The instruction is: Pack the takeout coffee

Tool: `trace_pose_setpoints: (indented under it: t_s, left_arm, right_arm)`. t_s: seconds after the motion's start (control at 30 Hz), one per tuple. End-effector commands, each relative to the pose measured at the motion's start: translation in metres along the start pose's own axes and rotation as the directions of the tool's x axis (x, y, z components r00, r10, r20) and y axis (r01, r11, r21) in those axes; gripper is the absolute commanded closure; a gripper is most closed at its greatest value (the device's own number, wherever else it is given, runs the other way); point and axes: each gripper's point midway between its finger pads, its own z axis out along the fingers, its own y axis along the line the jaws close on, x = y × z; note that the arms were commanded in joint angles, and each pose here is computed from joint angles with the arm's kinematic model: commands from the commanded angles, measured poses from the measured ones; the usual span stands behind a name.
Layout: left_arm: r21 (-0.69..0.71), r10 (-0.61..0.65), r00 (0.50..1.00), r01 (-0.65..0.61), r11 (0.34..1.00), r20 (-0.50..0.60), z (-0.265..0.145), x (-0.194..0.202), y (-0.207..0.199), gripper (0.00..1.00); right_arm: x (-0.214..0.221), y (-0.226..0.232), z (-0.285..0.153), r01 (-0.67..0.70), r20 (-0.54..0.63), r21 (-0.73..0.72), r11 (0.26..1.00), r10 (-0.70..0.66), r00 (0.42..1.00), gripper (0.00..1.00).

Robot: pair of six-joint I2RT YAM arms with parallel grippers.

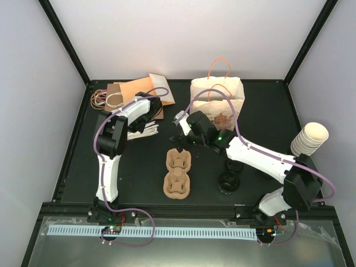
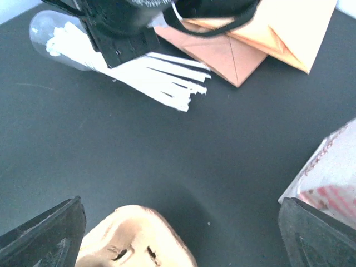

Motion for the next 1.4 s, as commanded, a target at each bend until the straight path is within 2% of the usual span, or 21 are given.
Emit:
trace_pose_setpoints:
  t_s: [0.0,0.1,0.33,0.47,0.73,0.9,1.07,1.37]
  left_arm:
    - [0.238,-0.094,0.995,0.086,0.967,0.022,-0.008,-0.011,-0.047,0.98]
    - [0.247,-0.092,0.995,0.083,0.965,0.024,-0.008,-0.009,-0.048,0.98]
    - [0.308,-0.099,0.995,0.084,0.948,0.033,-0.015,-0.007,-0.053,0.98]
    - [0.327,-0.092,0.995,0.075,0.942,0.038,-0.018,-0.007,-0.055,0.99]
    - [0.312,-0.055,0.997,0.035,0.949,0.055,-0.018,0.007,-0.062,0.99]
    - [0.327,-0.024,0.998,0.002,0.945,0.064,-0.021,0.018,-0.074,0.98]
    - [0.364,-0.032,0.999,0.014,0.931,0.042,-0.019,0.031,-0.081,0.98]
    - [0.393,-0.055,0.998,0.039,0.919,0.029,-0.022,0.047,-0.08,0.98]
  right_arm:
    - [-0.038,0.004,-0.013,0.066,0.182,-0.011,0.998,-0.063,0.981,0.0]
    - [-0.033,-0.004,-0.006,0.041,0.156,-0.002,0.999,-0.041,0.987,0.0]
    - [-0.024,0.011,0.021,0.132,0.096,-0.218,0.967,-0.114,0.989,0.05]
    - [-0.02,0.018,0.039,0.173,0.059,-0.266,0.948,-0.163,0.985,0.08]
    - [-0.011,0.021,0.053,0.146,0.029,-0.29,0.946,-0.144,0.989,0.1]
    - [-0.002,0.023,0.059,0.046,-0.025,-0.338,0.94,-0.058,0.998,0.11]
    - [0.007,0.028,0.07,-0.128,-0.159,-0.389,0.912,0.07,0.985,0.18]
    - [0.013,0.016,0.078,-0.291,-0.174,-0.356,0.888,0.242,0.954,0.26]
